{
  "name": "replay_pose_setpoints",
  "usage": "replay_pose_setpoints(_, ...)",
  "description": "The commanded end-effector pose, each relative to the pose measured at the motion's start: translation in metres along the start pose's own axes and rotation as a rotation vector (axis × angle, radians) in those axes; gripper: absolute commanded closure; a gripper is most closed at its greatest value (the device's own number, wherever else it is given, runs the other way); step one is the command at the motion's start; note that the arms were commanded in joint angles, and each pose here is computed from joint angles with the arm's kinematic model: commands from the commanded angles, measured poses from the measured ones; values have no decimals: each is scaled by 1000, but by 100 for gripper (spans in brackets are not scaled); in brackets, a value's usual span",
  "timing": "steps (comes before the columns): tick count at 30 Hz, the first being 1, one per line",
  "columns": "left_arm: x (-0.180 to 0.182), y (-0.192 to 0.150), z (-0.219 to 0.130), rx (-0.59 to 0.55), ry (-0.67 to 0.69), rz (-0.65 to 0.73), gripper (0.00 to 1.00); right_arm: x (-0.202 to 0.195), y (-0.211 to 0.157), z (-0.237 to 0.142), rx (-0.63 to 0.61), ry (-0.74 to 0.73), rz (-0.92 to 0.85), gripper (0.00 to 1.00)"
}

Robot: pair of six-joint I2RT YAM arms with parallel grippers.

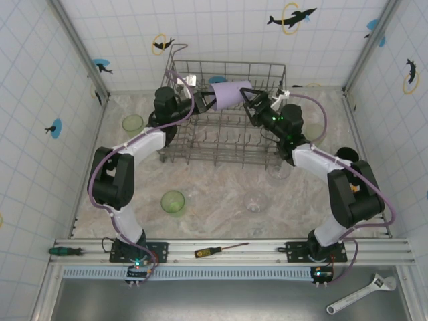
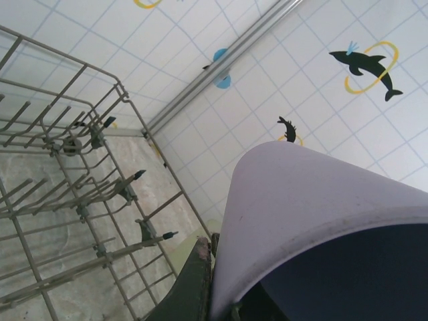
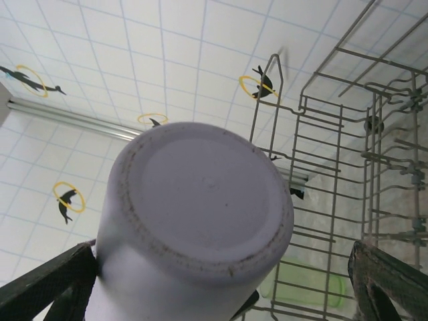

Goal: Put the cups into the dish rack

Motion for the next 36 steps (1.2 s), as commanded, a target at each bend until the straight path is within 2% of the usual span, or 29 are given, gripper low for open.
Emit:
replay_pose_setpoints(1, -7, -9, 4, 17, -54, -5, 100, 27, 10, 12, -35, 147, 4, 2)
replay_pose_setpoints(7, -4, -29, 8, 53, -53, -27, 100, 36, 8, 40, 27, 203, 25, 9)
replay_pose_setpoints(16, -1, -31, 8, 71, -35, -34, 98, 24, 5, 33, -22, 174, 28, 42)
replay_pose_setpoints(17, 0, -32, 9, 76, -31, -37, 90, 23, 6, 31, -30, 164, 20, 49)
replay_pose_setpoints(19, 1, -31, 10, 82, -20, -41, 76, 24, 8, 29, -41, 147, -2, 52)
replay_pose_setpoints(21, 1, -31, 9, 89, -10, -43, 66, 26, 11, 27, -53, 125, -26, 54)
replay_pose_setpoints(22, 2, -31, 9, 91, 4, -43, 57, 27, 14, 26, -62, 114, -40, 54)
replay_pose_setpoints(27, -2, -26, 3, 101, 43, -20, 31, 36, 29, 21, -105, 68, -113, 55)
replay_pose_setpoints(29, -4, -22, -2, 96, 65, -8, 18, 40, 37, 18, -124, 49, -145, 55)
replay_pose_setpoints(34, -12, -10, -13, 103, 118, 40, 3, 47, 56, 17, -156, 4, -225, 55)
replay_pose_setpoints(36, -16, -6, -17, 116, 138, 65, 3, 49, 62, 17, -171, -24, -269, 55)
Point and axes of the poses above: each hand's point on the last joint's axis, 136 mm out from that joint toward the fingers, its own z axis out along the fingers, its own x axis along the line the jaws close on, y = z × x, the point moved 5 cm from there along -z, back along the fingers, and after that the axes turned 2 degrees about z, right-handed, at the moved point
